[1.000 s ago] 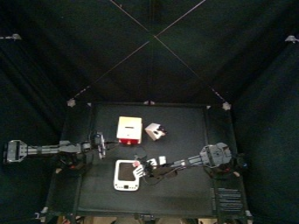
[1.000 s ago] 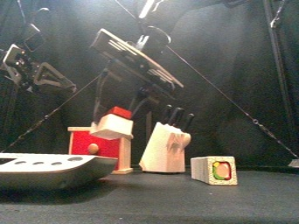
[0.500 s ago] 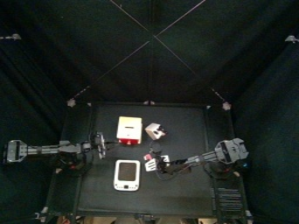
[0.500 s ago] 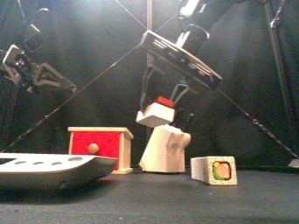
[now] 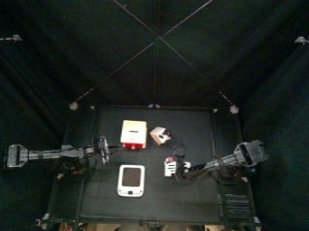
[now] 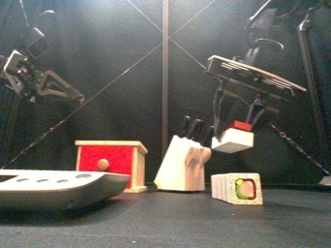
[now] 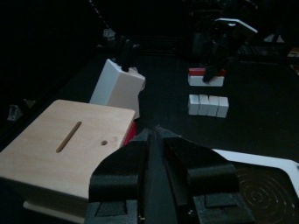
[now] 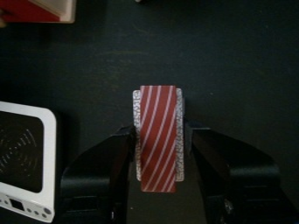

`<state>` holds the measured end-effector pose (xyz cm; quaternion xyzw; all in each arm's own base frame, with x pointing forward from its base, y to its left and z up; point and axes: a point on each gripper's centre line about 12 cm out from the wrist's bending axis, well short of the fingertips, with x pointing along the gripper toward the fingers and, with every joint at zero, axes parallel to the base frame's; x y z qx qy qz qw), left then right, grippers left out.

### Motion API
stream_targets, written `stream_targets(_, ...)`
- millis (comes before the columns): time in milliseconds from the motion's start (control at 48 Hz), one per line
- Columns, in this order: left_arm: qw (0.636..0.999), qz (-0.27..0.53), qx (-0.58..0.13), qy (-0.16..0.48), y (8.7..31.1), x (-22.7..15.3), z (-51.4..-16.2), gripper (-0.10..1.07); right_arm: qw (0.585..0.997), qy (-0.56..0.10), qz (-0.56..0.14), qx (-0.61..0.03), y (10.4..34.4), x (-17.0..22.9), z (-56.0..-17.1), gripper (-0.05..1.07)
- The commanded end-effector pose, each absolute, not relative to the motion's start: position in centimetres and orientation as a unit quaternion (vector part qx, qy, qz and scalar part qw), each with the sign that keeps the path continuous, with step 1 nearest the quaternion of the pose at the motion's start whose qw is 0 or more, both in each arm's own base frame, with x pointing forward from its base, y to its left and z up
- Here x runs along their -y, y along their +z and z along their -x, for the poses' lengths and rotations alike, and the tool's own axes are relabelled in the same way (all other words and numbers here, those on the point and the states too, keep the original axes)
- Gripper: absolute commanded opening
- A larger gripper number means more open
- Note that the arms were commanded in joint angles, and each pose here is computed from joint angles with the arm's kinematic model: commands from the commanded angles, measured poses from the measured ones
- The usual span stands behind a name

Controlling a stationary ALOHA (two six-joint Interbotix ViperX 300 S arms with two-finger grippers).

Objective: Put salmon sushi right of white sushi roll

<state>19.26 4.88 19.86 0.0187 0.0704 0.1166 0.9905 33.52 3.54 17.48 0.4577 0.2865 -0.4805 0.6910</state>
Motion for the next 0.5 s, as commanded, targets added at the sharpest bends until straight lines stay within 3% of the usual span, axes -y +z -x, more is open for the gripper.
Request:
stream_targets(0,0.991,-0.02,-0.064,0.118,20.3,-5.0,-19.5,0.59,0.684,-0.474,-0.481,-0.277,18.5,-4.1,-32.6,0.73)
stream_targets(479,0.991,-0.02,-0.063,0.119,20.3,-5.0,-19.4,0.59,0.64,-0.518,-0.477,-0.308,15.1,-4.6,-29.3,0.74)
